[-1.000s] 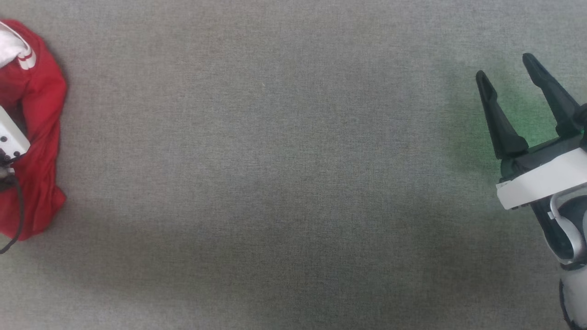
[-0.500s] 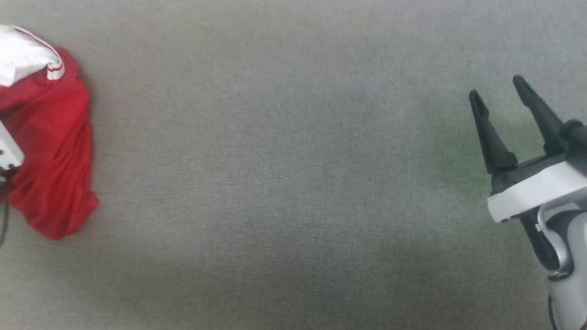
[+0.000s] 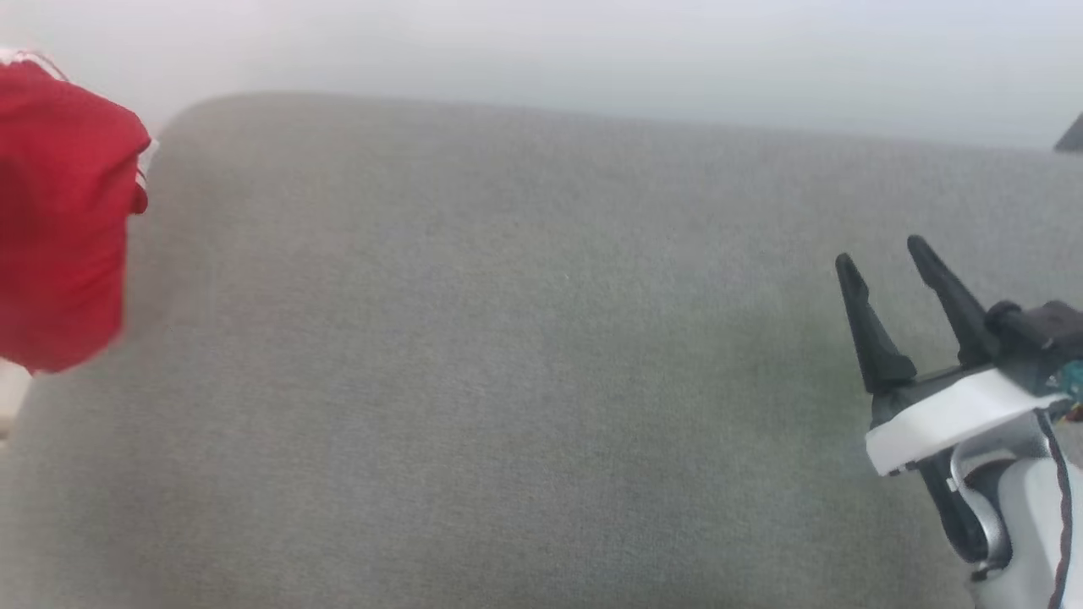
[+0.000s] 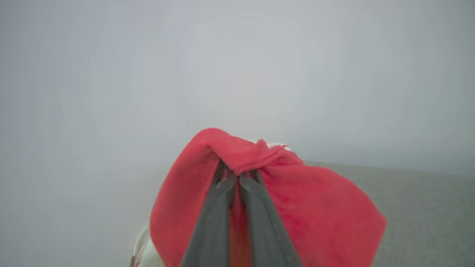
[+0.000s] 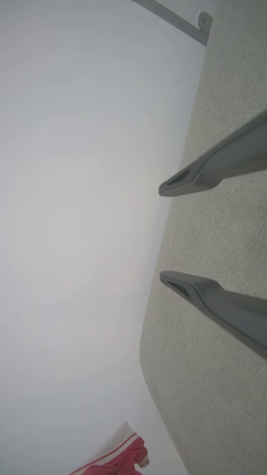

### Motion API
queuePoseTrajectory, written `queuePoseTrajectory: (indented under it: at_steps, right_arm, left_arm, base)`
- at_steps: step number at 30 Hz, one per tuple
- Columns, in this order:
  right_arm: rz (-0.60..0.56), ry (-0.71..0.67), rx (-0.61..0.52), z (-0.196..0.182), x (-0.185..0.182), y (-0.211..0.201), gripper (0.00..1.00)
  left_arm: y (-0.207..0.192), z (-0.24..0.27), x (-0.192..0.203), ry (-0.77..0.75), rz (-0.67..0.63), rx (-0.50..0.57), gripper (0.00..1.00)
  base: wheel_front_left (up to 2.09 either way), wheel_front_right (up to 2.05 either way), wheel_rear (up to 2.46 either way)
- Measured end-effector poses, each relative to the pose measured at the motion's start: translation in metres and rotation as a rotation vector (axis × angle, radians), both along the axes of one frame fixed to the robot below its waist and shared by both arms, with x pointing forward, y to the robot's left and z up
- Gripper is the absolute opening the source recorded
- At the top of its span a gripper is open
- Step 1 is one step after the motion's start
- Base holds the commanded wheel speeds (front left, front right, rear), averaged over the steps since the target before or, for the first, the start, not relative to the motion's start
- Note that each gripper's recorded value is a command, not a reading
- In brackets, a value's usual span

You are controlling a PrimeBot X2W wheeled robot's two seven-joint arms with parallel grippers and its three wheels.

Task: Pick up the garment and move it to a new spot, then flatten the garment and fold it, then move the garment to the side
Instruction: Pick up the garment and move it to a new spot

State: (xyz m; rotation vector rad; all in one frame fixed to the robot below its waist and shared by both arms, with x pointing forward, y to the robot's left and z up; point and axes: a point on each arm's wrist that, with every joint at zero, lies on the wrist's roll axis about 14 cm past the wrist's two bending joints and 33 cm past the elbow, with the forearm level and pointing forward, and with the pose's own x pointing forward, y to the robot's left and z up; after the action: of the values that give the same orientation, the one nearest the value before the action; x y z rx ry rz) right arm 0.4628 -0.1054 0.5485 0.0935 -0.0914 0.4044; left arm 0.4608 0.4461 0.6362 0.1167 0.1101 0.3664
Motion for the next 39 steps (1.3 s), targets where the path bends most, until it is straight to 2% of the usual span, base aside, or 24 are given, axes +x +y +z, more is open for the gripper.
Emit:
queuePoseTrajectory:
  at_steps: [9, 15, 23, 31, 39]
  right_arm:
    - [0.022, -0.073, 0.040, 0.030, -0.023, 0.016, 1.00]
    - [0.002, -0.103, 0.056, 0.041, -0.030, 0.011, 1.00]
    - [-0.112, -0.121, 0.053, 0.044, -0.037, -0.030, 1.00]
    - [-0.298, -0.141, 0.028, 0.047, -0.054, -0.100, 1.00]
    - [-0.457, -0.128, 0.021, 0.039, -0.074, -0.155, 1.00]
  left_arm:
    - [-0.020, 0.108, -0.038, -0.158, -0.072, 0.162, 0.00]
    - [-0.051, 0.144, -0.052, -0.207, -0.137, 0.219, 0.00]
    - [-0.130, 0.149, -0.041, -0.208, -0.307, 0.223, 0.00]
    - [-0.231, 0.137, -0.014, -0.187, -0.555, 0.180, 0.00]
    - [-0.332, 0.099, 0.006, -0.113, -0.806, 0.139, 0.00]
  base:
    - [0.00, 0.00, 0.00]
    - [0.00, 0.00, 0.00]
    - [0.00, 0.00, 0.00]
    - [0.00, 0.00, 0.00]
    - [0.00, 0.00, 0.00]
